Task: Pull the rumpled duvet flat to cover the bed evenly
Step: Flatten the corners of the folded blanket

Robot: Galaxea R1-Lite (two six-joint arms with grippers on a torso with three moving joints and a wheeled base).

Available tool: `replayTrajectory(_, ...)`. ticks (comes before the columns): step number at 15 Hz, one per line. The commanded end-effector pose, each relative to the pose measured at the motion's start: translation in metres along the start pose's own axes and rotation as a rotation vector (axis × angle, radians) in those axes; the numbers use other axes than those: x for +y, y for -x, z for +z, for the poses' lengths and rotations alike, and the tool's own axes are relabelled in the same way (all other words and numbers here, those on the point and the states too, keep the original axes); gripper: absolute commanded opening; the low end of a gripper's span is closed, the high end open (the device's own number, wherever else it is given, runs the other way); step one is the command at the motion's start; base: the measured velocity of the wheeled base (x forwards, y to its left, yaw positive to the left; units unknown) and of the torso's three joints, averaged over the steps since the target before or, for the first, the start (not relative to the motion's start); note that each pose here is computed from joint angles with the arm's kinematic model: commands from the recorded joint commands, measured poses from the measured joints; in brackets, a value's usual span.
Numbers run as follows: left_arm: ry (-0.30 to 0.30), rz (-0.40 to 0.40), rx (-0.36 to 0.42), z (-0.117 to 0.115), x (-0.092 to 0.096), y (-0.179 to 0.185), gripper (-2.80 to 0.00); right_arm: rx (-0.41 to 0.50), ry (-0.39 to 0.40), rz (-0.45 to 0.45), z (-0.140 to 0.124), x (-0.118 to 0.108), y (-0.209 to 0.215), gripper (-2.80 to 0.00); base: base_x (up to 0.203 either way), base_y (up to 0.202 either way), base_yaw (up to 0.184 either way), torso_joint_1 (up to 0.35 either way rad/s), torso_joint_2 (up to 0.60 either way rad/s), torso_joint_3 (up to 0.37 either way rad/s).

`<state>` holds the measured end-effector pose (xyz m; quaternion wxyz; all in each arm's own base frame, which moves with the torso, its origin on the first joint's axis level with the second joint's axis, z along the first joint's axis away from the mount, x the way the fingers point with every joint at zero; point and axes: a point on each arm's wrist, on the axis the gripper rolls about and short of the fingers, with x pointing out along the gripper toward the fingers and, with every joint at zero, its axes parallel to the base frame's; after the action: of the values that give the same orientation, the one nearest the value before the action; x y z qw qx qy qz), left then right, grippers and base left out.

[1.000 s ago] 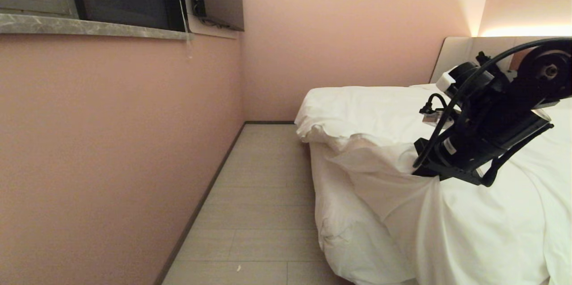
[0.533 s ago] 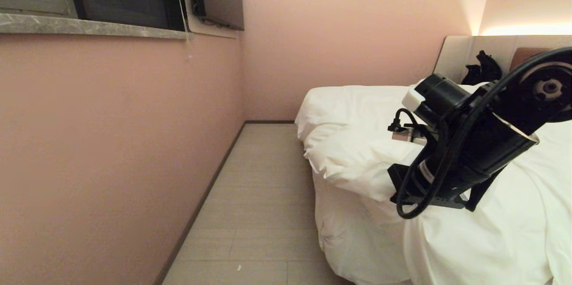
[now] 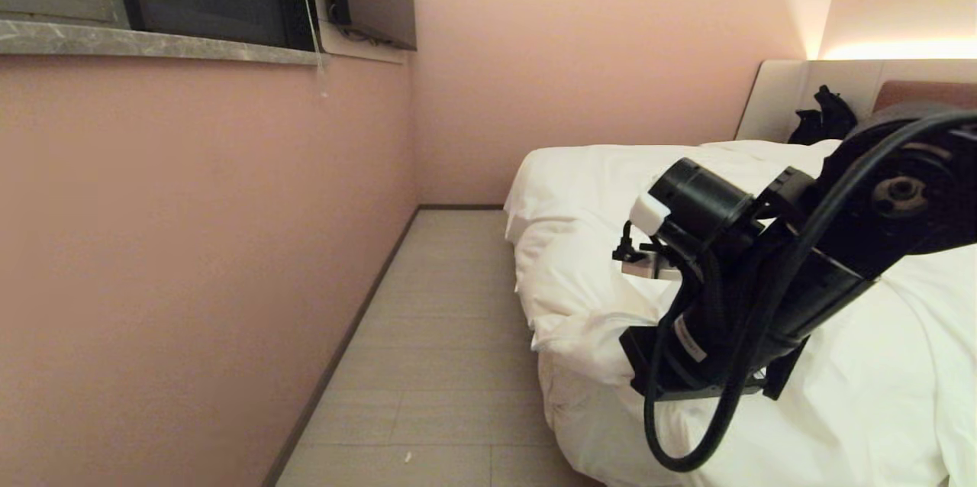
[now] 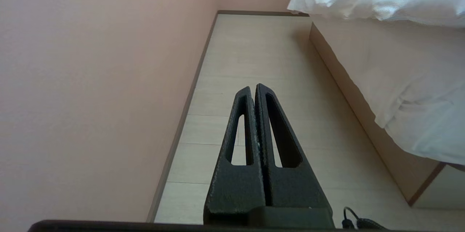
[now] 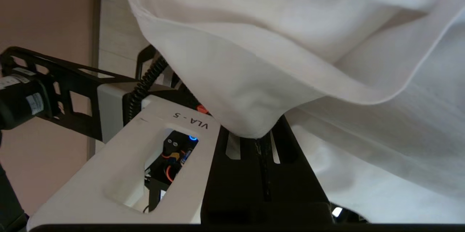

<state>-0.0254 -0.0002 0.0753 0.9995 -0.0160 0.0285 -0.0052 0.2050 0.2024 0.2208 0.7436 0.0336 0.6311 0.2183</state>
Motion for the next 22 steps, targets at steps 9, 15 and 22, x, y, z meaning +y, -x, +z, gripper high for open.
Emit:
replayTrajectory(9, 0.001, 0.001, 0.000, 0.000, 0.000, 0.000, -2.80, -0.042, -0.059, -0.030, 0.017, 0.000, -0.015, 0.00, 0.000, 0.000, 0.000, 0.000, 0.00, 0.000)
replayTrajectory(15, 0.001, 0.001, 0.000, 0.000, 0.000, 0.000, -2.80, -0.180, -0.157, 0.000, 0.024, -0.022, 0.027, 0.00, 0.000, 0.000, 0.000, 0.000, 0.00, 0.000)
replayTrajectory(22, 0.001, 0.001, 0.000, 0.000, 0.000, 0.000, -2.80, -0.483, -0.448, -0.029, -0.008, -0.105, 0.118, -2.80, 0.000, 0.000, 0.000, 0.000, 0.00, 0.000)
